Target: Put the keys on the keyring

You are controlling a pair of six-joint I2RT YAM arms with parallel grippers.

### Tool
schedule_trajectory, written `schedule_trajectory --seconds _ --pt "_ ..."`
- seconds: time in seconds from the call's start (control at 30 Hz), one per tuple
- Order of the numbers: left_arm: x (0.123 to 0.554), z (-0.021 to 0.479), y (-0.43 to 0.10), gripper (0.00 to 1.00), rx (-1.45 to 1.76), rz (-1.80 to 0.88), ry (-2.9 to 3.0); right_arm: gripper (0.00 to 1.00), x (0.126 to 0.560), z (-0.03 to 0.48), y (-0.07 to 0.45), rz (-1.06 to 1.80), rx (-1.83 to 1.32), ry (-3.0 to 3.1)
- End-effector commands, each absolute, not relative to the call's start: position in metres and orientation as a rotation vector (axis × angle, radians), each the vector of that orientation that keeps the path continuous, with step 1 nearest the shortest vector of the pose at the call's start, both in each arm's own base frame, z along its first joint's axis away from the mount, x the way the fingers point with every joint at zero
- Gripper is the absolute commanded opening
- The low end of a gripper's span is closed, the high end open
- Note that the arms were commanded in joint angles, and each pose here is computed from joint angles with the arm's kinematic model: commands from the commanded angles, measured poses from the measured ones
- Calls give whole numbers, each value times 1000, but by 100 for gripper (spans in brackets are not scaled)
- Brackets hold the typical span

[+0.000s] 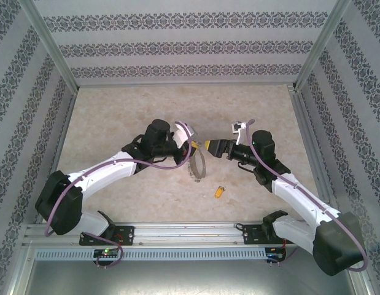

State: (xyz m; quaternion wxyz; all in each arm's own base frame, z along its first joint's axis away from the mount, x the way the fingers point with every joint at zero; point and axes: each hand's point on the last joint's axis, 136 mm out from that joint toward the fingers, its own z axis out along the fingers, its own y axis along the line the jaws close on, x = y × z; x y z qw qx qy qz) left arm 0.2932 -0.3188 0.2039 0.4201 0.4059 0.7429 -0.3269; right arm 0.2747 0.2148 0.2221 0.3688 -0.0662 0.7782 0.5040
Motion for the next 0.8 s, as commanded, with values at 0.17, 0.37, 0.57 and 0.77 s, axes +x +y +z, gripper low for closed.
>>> schedule_trajectory --seconds 0.17,0.37,0.57,0.77 --pt "287 246 -319 0 1015 -915 1716 80 266 236 224 1310 -339 1918" --pt "290 251 -313 0 1008 -954 1723 56 267 242 230 1331 -400 1902" --pt "297 247 -308 0 983 -972 1733 56 268 239 231 1329 -388 1910" --pt "299 236 -306 0 967 -994 1755 56 256 234 245 1348 -423 1919"
